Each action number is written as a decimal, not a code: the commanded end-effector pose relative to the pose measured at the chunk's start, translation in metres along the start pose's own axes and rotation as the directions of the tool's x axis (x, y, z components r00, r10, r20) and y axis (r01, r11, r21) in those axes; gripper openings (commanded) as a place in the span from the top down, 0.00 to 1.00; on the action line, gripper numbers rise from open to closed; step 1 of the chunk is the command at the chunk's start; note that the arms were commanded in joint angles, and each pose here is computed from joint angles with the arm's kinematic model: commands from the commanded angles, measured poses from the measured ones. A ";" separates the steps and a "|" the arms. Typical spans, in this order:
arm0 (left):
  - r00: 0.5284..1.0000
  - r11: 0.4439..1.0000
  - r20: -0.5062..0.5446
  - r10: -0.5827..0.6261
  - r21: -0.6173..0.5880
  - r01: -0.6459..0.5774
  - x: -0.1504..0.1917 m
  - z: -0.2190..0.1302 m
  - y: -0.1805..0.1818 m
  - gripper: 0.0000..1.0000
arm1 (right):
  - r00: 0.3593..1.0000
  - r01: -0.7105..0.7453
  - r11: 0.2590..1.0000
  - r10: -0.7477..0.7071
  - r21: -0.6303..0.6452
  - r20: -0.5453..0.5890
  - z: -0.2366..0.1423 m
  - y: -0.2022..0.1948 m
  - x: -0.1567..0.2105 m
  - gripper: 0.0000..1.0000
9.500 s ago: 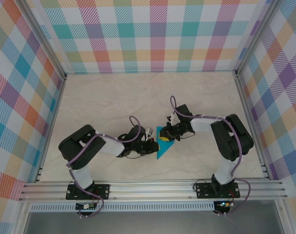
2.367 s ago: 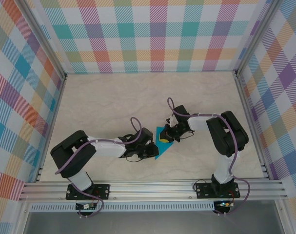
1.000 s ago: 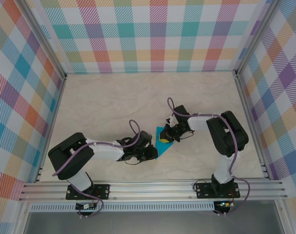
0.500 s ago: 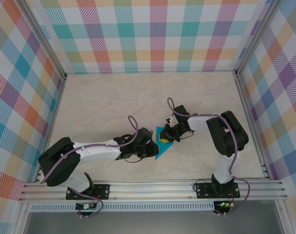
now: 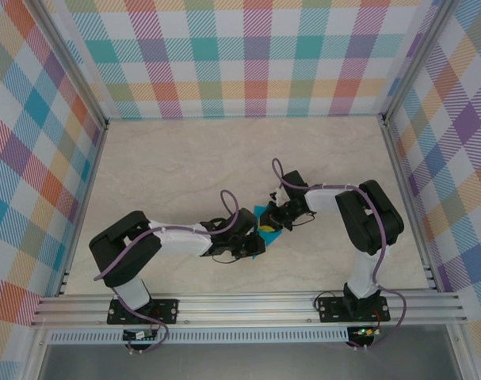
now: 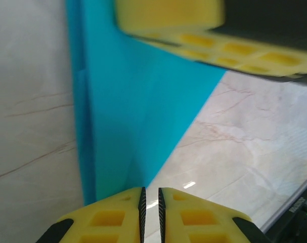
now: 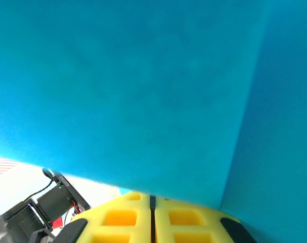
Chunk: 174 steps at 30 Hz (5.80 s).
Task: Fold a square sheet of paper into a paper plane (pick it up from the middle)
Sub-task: Fourth fold the wing at the center of the table.
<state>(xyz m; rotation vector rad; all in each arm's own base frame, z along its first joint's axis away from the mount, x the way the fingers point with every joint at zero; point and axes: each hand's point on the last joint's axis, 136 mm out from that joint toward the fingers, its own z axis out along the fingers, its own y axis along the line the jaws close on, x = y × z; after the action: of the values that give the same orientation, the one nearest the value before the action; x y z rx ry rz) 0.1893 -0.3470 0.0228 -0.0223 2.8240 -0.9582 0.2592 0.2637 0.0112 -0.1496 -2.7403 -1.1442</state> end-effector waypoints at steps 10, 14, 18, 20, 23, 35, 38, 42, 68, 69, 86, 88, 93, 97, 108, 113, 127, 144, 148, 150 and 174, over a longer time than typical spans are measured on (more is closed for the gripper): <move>0.995 0.995 -0.068 -0.069 -0.073 0.064 0.038 -0.004 0.053 0.83 | 0.989 -0.143 0.936 0.150 0.323 0.003 0.016 -0.096 0.020 0.92; 0.993 0.996 -0.078 -0.091 -0.026 0.089 0.044 -0.005 0.053 0.83 | 0.989 -0.143 0.935 0.151 0.323 0.000 0.016 -0.097 0.020 0.92; 0.987 0.993 -0.108 -0.117 -0.006 0.117 0.052 -0.001 0.055 0.82 | 0.989 -0.142 0.936 0.150 0.323 0.003 0.016 -0.096 0.020 0.92; 0.984 0.991 -0.119 -0.130 -0.007 0.130 0.056 -0.001 0.058 0.82 | 0.989 -0.142 0.935 0.150 0.326 0.001 0.016 -0.097 0.020 0.92; 0.985 0.992 -0.119 -0.128 -0.007 0.128 0.058 -0.006 0.058 0.82 | 0.989 -0.142 0.934 0.150 0.327 0.002 0.015 -0.097 0.021 0.92; 0.998 0.999 0.059 -0.023 0.042 0.021 0.014 -0.054 0.014 0.79 | 0.988 -0.147 0.935 0.153 0.323 0.006 0.017 -0.098 0.020 0.92; 0.992 0.998 0.123 -0.007 0.061 0.000 -0.009 -0.054 -0.008 0.79 | 0.988 -0.147 0.936 0.153 0.320 0.005 0.017 -0.097 0.020 0.92; 0.985 0.999 0.174 0.006 0.040 -0.014 -0.030 -0.042 -0.020 0.81 | 0.988 -0.147 0.935 0.153 0.323 0.007 0.017 -0.097 0.019 0.92; 0.988 0.977 0.142 -0.064 -0.192 0.091 -0.003 0.000 0.073 0.94 | 0.990 0.074 0.992 -0.085 0.103 0.113 -0.031 0.003 -0.010 0.90; 0.988 0.979 0.140 -0.063 -0.186 0.089 -0.003 0.001 0.072 0.94 | 0.987 0.095 0.992 -0.105 0.082 0.122 -0.034 0.010 -0.009 0.90; 0.993 0.979 0.098 -0.071 -0.183 0.088 0.003 0.015 0.069 0.96 | 0.988 0.149 0.986 -0.146 -0.079 0.050 -0.013 0.028 0.019 0.93; 0.992 0.978 0.098 -0.074 -0.186 0.091 0.003 0.015 0.071 0.96 | 0.988 0.149 0.985 -0.146 -0.084 0.042 -0.008 0.030 0.018 0.93; 0.992 0.974 0.096 -0.077 -0.207 0.096 0.005 0.013 0.075 0.96 | 0.990 0.123 0.992 -0.123 0.005 0.073 0.002 0.012 0.009 0.93; 0.992 0.970 0.097 -0.082 -0.220 0.102 0.007 0.011 0.081 0.96 | 0.986 0.094 0.992 -0.105 0.084 0.130 0.002 -0.004 -0.004 0.93; 0.992 0.963 0.089 -0.089 -0.246 0.109 0.015 0.008 0.095 0.97 | 0.983 0.060 0.996 -0.072 0.073 0.170 -0.007 -0.013 -0.025 0.89; 0.992 0.960 0.090 -0.092 -0.256 0.112 0.017 0.007 0.099 0.97 | 0.979 0.070 0.995 -0.082 0.073 0.186 -0.016 -0.009 -0.033 0.88; 0.992 0.957 0.086 -0.091 -0.268 0.111 0.018 0.006 0.102 0.97 | 0.971 0.021 0.999 -0.029 0.036 0.236 -0.036 -0.020 -0.064 0.87; 0.992 0.958 0.087 -0.091 -0.264 0.111 0.018 0.005 0.101 0.97 | 0.956 -0.005 1.000 -0.002 0.023 0.294 -0.056 -0.037 -0.094 0.87; 0.992 0.954 0.087 -0.090 -0.279 0.111 0.019 0.004 0.104 0.97 | 0.948 0.025 0.999 -0.037 0.043 0.316 -0.063 -0.035 -0.099 0.88; 0.992 0.955 0.089 -0.094 -0.273 0.115 0.019 0.004 0.103 0.97 | 0.940 0.050 0.997 -0.065 0.055 0.335 -0.070 -0.030 -0.101 0.88; 0.992 0.964 0.097 -0.079 -0.246 0.101 0.015 0.002 0.091 0.97 | 0.915 0.321 0.947 -0.305 -0.020 0.266 -0.043 0.035 -0.008 0.95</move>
<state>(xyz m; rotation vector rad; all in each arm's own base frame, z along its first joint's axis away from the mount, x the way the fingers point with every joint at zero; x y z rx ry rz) 0.2147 -0.3317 0.0176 -0.2091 2.6433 -0.9309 0.2803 0.2493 0.0685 0.1413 -3.0570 -1.3484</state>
